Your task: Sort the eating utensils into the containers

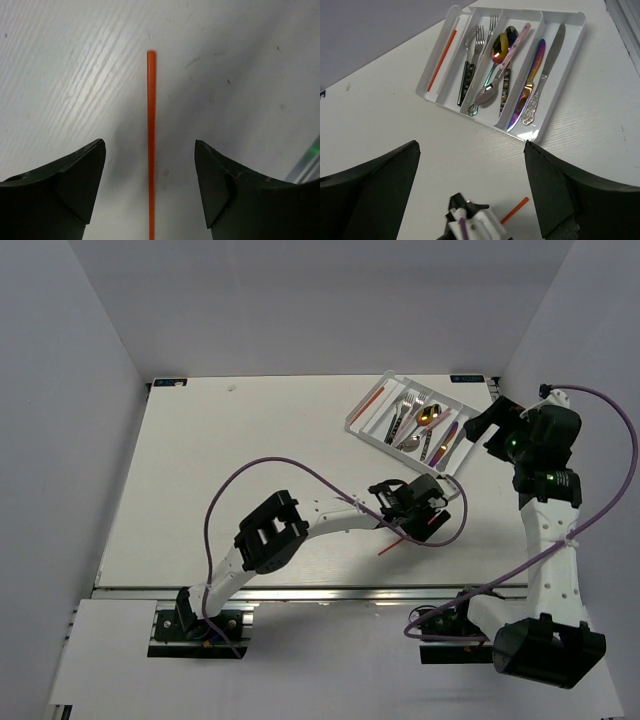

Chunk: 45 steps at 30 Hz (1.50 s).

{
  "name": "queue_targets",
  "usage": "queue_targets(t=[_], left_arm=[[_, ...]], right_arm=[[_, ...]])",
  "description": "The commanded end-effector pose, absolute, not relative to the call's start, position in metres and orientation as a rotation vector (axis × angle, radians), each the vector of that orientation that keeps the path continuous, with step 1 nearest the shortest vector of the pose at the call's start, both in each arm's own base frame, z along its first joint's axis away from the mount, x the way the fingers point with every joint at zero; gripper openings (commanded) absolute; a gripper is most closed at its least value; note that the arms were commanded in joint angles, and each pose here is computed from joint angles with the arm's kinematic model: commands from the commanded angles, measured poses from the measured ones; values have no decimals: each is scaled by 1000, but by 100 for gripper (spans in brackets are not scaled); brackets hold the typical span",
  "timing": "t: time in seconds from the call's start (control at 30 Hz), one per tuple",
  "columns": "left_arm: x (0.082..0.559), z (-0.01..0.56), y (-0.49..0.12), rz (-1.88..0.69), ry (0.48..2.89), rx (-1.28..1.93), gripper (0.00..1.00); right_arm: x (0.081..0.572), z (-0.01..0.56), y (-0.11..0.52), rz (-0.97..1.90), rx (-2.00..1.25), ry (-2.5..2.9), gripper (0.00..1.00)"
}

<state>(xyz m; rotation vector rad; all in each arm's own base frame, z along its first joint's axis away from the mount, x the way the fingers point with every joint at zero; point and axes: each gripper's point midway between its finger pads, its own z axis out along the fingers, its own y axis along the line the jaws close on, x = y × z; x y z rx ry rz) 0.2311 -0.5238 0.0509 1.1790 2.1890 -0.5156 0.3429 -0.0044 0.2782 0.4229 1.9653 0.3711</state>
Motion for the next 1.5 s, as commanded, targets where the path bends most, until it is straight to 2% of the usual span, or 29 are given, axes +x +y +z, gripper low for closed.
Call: queue_targets(t=[0.0, 0.23, 0.33, 0.37, 0.47, 0.5, 0.57, 0.6, 0.7, 0.8, 0.93, 1.1, 1.27, 1.47], left_arm=[[239, 39, -539, -466, 2129, 1216, 78], [257, 18, -545, -372, 2103, 1207, 67], [257, 3, -543, -340, 2123, 1230, 54], [258, -3, -546, -336, 2131, 1238, 45], [256, -18, -546, -316, 2171, 1258, 37], [254, -23, -544, -309, 2186, 1272, 27], [249, -28, -543, -323, 2206, 1284, 21], [246, -32, -541, -328, 2221, 1290, 14], [236, -43, -529, -332, 2269, 1293, 0], [233, -39, -514, -309, 2290, 1266, 0], [256, -14, -486, -212, 2294, 1085, 0], [298, 61, -445, -208, 2271, 684, 0], [329, 116, -399, -248, 2250, 372, 0], [345, 142, -360, -212, 2229, 165, 0]], right_arm=[[332, 310, 0, 389, 373, 1886, 89], [316, 335, 4, 398, 364, 1815, 89], [310, 339, 8, 415, 356, 1798, 89], [309, 340, 8, 420, 354, 1792, 89], [308, 335, 10, 426, 350, 1800, 89], [308, 335, 9, 421, 350, 1800, 89], [308, 331, 9, 419, 352, 1807, 89], [308, 330, 9, 422, 350, 1808, 89], [311, 323, 10, 431, 350, 1817, 89], [315, 313, 13, 459, 349, 1836, 89], [318, 301, 21, 527, 334, 1841, 89], [323, 287, 47, 713, 249, 1824, 89], [334, 231, 56, 830, 310, 1902, 89], [334, 182, 100, 1002, 252, 1975, 88]])
